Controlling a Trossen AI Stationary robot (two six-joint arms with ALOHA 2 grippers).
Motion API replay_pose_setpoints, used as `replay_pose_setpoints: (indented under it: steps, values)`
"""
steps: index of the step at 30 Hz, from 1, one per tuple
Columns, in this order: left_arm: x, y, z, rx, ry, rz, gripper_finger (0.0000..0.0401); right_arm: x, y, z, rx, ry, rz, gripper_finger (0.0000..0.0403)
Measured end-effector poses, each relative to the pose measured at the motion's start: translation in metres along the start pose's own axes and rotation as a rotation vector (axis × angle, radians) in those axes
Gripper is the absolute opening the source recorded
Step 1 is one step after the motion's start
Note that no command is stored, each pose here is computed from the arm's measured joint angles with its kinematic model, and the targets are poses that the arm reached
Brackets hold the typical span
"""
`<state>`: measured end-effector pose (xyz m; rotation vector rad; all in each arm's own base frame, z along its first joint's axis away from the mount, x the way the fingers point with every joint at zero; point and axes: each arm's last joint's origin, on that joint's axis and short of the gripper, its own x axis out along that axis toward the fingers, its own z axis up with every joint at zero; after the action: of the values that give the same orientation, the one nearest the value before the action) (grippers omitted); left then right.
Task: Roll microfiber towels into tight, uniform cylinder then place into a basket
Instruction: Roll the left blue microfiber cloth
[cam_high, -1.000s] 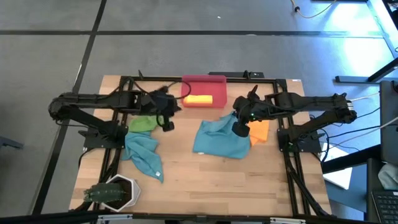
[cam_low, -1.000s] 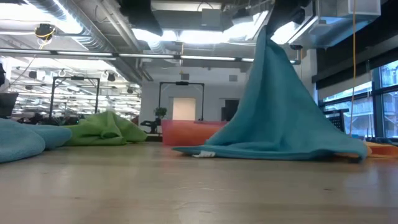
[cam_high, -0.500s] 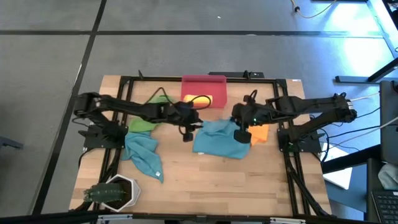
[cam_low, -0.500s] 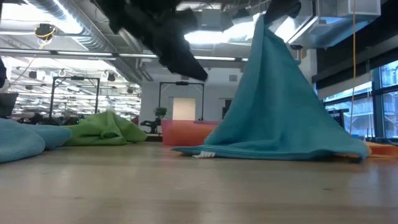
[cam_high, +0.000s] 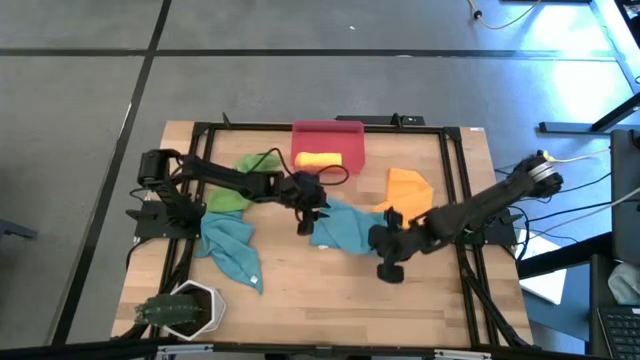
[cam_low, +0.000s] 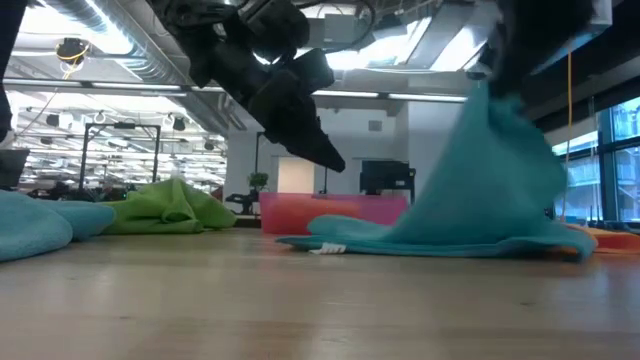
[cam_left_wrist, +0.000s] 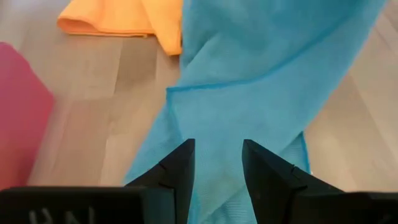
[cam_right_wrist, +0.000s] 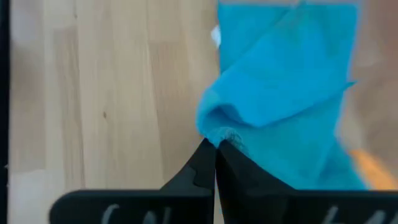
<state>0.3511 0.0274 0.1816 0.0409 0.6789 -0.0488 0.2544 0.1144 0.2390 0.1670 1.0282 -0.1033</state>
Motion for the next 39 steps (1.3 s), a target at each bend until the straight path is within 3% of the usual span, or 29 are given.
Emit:
replay_pose_setpoints:
  steps: [6,13,25,39]
  values:
    - [0.005,-0.005,0.0,0.009,-0.01,-0.013,0.0124,0.027,0.004,-0.02,0.069,0.011,0.035,0.0006]
    - [0.028,0.008,-0.003,-0.017,-0.12,-0.059,0.0125,0.03,0.006,-0.021,0.075,-0.013,0.054,0.0006]
    - [0.082,0.031,0.011,0.162,-0.064,-0.032,0.0125,0.03,0.006,-0.02,0.061,-0.02,0.062,0.0006]
    - [0.085,0.046,0.008,0.231,0.008,-0.063,0.0125,0.03,0.007,-0.02,0.06,-0.009,0.076,0.0006]
